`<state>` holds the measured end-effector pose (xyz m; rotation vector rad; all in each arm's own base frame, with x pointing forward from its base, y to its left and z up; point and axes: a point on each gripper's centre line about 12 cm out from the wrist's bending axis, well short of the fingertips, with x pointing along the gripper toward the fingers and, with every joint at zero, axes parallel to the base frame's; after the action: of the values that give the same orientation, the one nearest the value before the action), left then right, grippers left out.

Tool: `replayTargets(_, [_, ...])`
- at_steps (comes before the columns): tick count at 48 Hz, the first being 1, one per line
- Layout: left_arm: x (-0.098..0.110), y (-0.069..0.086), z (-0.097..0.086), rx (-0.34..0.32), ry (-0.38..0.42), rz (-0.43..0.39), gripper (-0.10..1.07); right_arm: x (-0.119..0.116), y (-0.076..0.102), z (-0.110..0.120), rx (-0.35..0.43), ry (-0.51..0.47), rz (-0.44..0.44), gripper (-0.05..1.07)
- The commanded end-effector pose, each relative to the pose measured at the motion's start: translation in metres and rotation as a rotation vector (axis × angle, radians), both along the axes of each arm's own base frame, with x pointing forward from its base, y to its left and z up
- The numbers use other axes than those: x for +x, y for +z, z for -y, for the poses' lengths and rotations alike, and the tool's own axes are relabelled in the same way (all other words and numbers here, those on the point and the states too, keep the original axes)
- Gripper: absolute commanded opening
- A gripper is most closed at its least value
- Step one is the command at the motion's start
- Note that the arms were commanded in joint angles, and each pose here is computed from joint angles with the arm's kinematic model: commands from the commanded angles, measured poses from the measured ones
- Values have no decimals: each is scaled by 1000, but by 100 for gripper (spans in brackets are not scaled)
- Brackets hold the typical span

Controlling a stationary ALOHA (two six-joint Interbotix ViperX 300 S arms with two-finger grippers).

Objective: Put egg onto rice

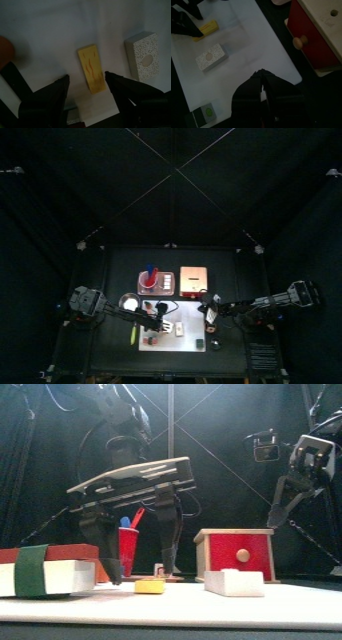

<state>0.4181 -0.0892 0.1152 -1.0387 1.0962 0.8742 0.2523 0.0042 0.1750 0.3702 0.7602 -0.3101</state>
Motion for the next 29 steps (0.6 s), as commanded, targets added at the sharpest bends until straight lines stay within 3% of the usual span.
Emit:
replayTargets(1, [9,12,-1,-8,4,42,92,1,4,-1,4,2,16,39])
replayTargets(29, [18,2,-1,-2,0,30,86,-3,-2,-2,22,-4,-1,39])
